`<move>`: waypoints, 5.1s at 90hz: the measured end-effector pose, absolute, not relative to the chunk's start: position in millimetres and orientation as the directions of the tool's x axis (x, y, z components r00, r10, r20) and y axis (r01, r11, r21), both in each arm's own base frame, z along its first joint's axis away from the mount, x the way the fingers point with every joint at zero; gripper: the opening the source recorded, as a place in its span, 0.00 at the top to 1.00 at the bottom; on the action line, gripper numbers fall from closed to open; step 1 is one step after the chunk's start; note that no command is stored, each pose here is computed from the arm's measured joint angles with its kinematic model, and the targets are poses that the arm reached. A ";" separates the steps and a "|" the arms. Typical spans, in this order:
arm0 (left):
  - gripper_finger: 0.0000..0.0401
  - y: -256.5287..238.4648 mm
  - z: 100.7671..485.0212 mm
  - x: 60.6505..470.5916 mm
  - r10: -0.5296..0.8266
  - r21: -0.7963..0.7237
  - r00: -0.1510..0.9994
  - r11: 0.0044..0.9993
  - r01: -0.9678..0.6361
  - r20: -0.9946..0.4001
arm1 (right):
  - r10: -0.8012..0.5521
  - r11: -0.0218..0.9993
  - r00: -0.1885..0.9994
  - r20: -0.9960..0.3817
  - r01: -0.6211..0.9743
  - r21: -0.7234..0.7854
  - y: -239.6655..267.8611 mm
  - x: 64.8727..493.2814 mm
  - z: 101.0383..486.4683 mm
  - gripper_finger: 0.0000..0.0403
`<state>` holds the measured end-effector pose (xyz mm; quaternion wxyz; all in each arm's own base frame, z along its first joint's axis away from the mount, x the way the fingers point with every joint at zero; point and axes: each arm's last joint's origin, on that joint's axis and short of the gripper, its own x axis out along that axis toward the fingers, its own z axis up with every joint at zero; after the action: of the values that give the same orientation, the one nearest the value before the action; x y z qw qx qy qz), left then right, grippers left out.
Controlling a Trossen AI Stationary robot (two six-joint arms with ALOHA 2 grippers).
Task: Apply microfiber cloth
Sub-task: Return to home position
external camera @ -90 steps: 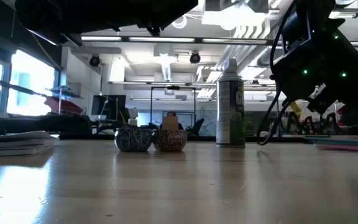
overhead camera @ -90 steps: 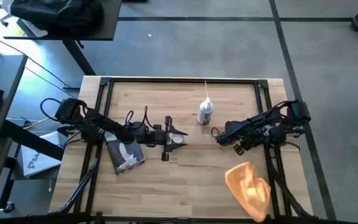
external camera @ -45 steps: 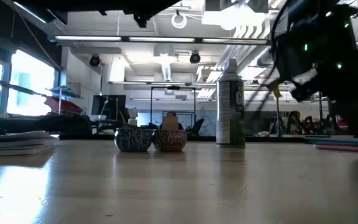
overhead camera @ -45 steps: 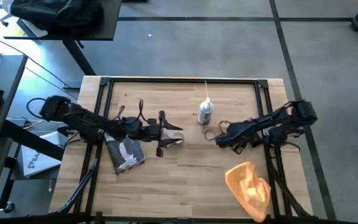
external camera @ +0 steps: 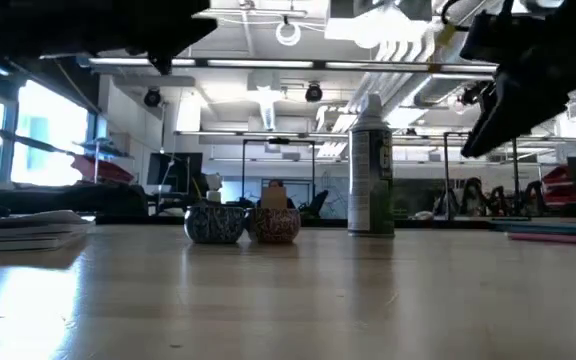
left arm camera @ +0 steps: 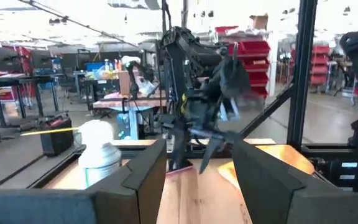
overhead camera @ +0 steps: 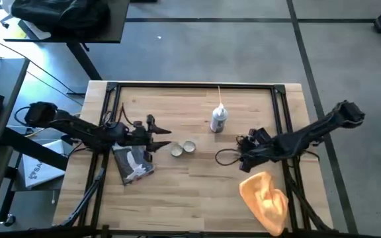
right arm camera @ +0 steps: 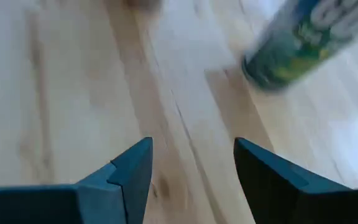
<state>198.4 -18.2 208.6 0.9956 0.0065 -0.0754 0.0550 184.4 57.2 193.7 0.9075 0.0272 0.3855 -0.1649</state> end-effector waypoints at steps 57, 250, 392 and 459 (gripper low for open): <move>0.59 0.9 180.1 130.7 0.190 -0.071 0.973 0.981 -0.182 0.128 | -0.134 0.968 0.991 -0.007 0.132 0.214 16.9 123.1 167.6 0.84; 0.91 3.5 170.0 96.9 0.123 0.033 0.992 0.992 -0.124 0.033 | -0.179 0.977 0.982 -0.062 0.185 0.103 4.2 104.2 161.7 1.00; 0.91 3.5 169.8 96.9 0.124 0.034 0.992 0.992 -0.125 0.032 | -0.179 0.977 0.982 -0.062 0.184 0.103 4.3 104.2 161.8 1.00; 0.91 3.5 169.8 96.9 0.124 0.033 0.992 0.992 -0.125 0.032 | -0.179 0.977 0.982 -0.063 0.184 0.103 4.3 104.2 161.8 1.00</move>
<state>96.9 3.5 169.8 0.9978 0.0177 -0.0149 0.0626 104.2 4.3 161.8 0.9940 0.0541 0.0265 -0.0914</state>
